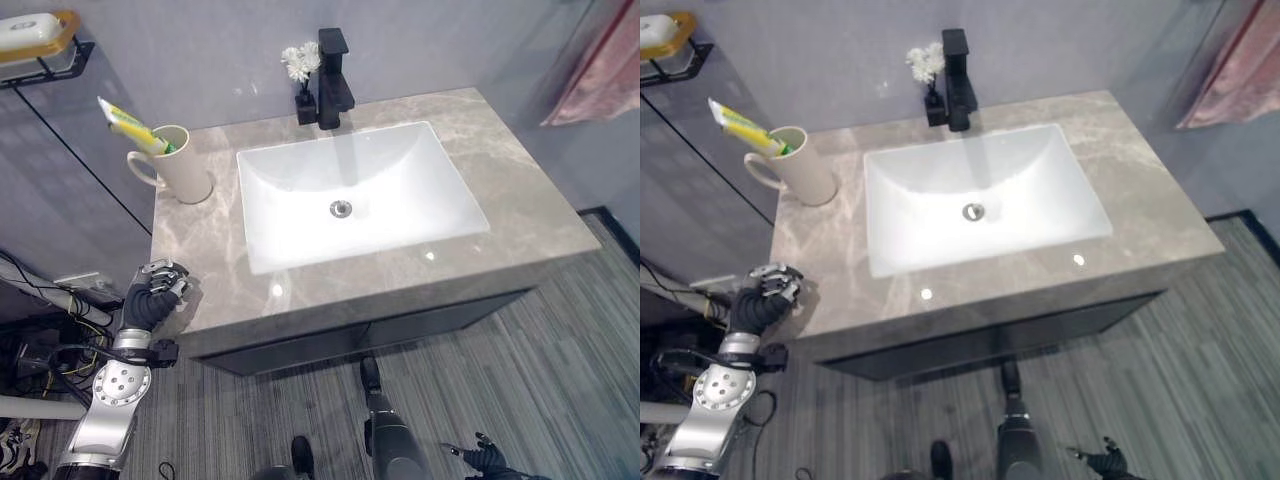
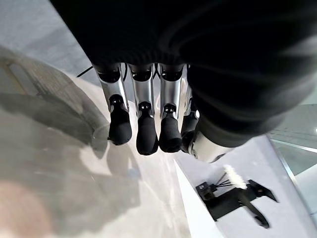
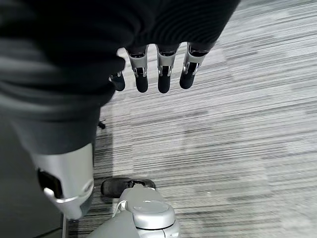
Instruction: Put brush and paste in cup on sink, flatten towel.
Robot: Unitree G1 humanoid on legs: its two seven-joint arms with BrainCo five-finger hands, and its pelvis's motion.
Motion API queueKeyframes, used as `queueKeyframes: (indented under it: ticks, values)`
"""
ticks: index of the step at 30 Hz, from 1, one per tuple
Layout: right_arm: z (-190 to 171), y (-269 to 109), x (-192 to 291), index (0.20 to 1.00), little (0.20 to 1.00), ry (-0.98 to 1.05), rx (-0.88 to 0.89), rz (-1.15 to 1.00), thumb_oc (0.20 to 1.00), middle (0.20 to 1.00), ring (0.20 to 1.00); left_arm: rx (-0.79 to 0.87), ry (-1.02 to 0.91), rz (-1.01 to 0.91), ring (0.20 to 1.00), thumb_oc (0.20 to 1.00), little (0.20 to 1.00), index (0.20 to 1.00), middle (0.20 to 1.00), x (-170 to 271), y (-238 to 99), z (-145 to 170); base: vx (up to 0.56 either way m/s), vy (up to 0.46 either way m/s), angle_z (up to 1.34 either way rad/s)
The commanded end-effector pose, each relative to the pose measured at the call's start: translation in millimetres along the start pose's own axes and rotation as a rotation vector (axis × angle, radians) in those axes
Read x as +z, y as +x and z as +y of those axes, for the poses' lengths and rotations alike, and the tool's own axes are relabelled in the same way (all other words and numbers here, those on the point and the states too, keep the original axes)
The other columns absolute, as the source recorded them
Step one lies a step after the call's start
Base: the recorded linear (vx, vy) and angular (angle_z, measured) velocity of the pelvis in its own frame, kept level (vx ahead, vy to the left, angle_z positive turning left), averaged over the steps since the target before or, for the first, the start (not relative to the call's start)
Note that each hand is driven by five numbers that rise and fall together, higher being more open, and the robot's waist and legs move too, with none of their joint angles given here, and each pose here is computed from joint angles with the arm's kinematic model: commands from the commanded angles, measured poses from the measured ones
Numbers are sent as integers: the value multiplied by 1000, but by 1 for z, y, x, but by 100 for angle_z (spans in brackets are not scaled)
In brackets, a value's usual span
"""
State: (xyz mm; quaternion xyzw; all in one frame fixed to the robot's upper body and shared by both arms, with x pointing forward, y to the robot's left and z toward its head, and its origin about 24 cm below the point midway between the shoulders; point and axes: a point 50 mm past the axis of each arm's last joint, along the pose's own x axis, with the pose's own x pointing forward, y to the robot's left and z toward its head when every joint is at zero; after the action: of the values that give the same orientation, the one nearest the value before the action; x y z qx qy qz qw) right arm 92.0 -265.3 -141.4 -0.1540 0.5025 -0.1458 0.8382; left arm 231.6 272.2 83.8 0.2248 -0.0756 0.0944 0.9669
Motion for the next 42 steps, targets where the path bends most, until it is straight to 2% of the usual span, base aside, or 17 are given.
queueKeyframes:
  ticks: [1, 7, 13, 16, 23, 28, 33, 42]
  values:
    - [-16, 5, 17, 1000, 1000, -30, -46, -70, 1000, 1000, 1000, -16, -47, -192, 200, 200, 200, 200, 200, 38, 13, -1, 269, -214, 70]
    - [-25, 9, 6, 1000, 1000, -107, -65, 23, 1000, 1000, 1000, -42, -90, -133, 200, 200, 200, 200, 200, 28, 2, 5, 160, -203, 47]
    - [-20, 12, 20, 1000, 1000, -137, -39, -4, 1000, 1000, 1000, -26, -78, -102, 200, 200, 200, 200, 200, 22, 2, 13, 39, -76, 21]
    - [-13, 15, 32, 1000, 1000, -223, -3, -36, 1000, 1000, 1000, 5, -94, -33, 200, 200, 200, 200, 200, 8, 8, 15, -12, -19, 5]
    - [-5, 16, 37, 1000, 1000, -313, 24, -46, 1000, 1000, 1000, 47, -109, -5, 200, 200, 200, 200, 200, 3, 27, 20, -15, 6, -16]
    - [-4, 15, 25, 1000, 1000, -329, 24, 7, 1000, 1000, 1000, 60, -99, 13, 200, 200, 200, 200, 200, 1, 42, 15, -10, 7, -9]
    - [-8, 14, 14, 1000, 1000, -364, 17, 62, 1000, 1000, 1000, 94, -224, 80, 200, 200, 200, 200, 200, -9, 52, 7, 7, -24, -6]
    - [-9, 14, 14, 1000, 1000, -295, 3, 81, 1000, 1000, 1000, 164, -175, 112, 200, 200, 200, 200, 200, -10, 74, 13, 32, -34, 0]
